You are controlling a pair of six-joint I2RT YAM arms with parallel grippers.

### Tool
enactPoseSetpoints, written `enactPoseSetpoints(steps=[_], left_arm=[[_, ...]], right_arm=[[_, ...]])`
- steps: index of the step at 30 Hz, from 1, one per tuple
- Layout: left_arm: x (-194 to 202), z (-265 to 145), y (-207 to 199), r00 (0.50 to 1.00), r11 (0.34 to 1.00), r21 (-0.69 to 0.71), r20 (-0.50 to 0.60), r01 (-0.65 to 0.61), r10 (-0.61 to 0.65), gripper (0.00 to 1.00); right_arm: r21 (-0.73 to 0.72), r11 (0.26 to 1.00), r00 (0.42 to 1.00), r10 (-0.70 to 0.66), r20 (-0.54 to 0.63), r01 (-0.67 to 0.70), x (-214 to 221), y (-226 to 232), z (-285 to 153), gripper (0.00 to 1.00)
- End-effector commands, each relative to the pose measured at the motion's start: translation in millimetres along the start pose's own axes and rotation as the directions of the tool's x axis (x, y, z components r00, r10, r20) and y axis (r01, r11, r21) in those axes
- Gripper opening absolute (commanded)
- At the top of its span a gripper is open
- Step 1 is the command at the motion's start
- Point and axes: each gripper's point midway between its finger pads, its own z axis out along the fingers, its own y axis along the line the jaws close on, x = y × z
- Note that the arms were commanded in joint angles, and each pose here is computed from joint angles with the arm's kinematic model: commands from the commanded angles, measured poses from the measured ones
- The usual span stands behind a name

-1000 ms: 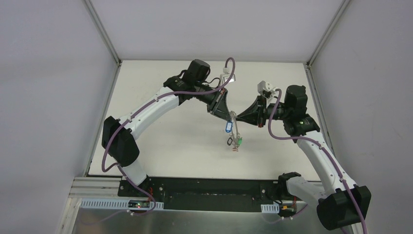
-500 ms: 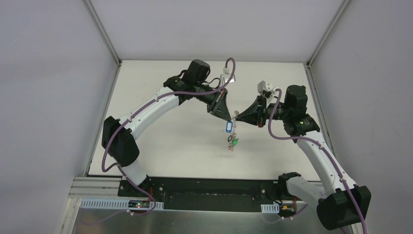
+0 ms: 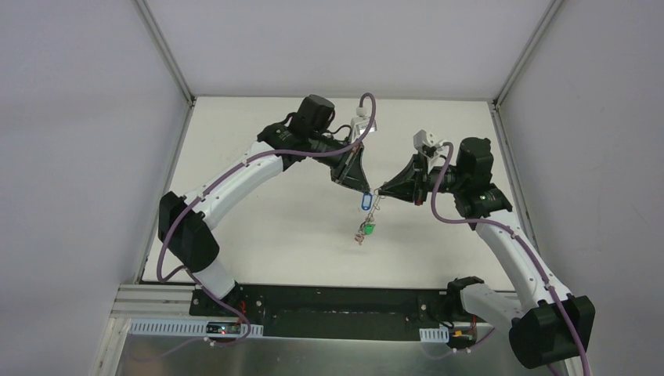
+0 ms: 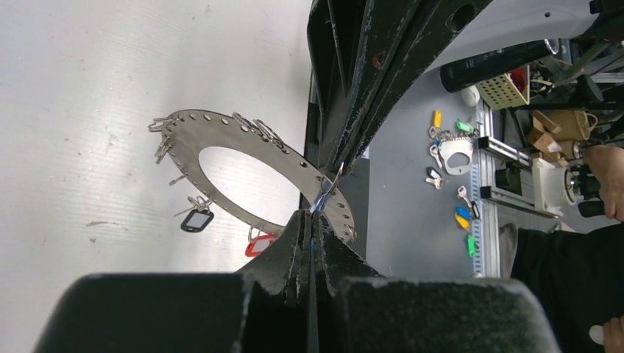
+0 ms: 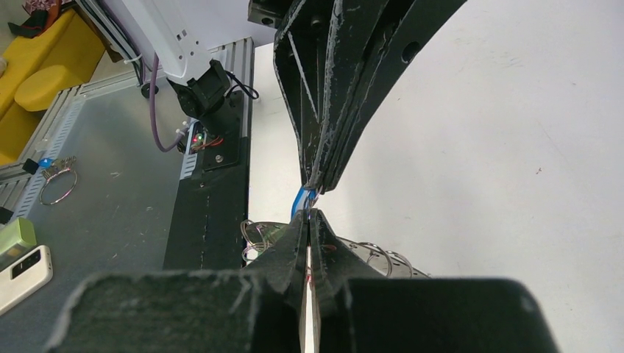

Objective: Put the keys on the keyring

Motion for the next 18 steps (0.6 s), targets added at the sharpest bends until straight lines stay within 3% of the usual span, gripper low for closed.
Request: enactPoseSetpoints(steps=[1, 18], left_arm=[[-4, -11, -8, 0.998, 0.997, -0.06, 0.035, -0.052, 0.055, 0.0], [-5, 1, -11, 0.998, 0.999, -0.032, 0.063, -0.008, 0.01, 0.0]], right_arm=[[-0.034, 0.998, 0.999, -0.044, 0.029, 0.045, -13, 5, -3, 0.0], [-0.055, 0.998, 0.999, -0.017, 0.045, 0.02, -16, 9, -1, 0.0]])
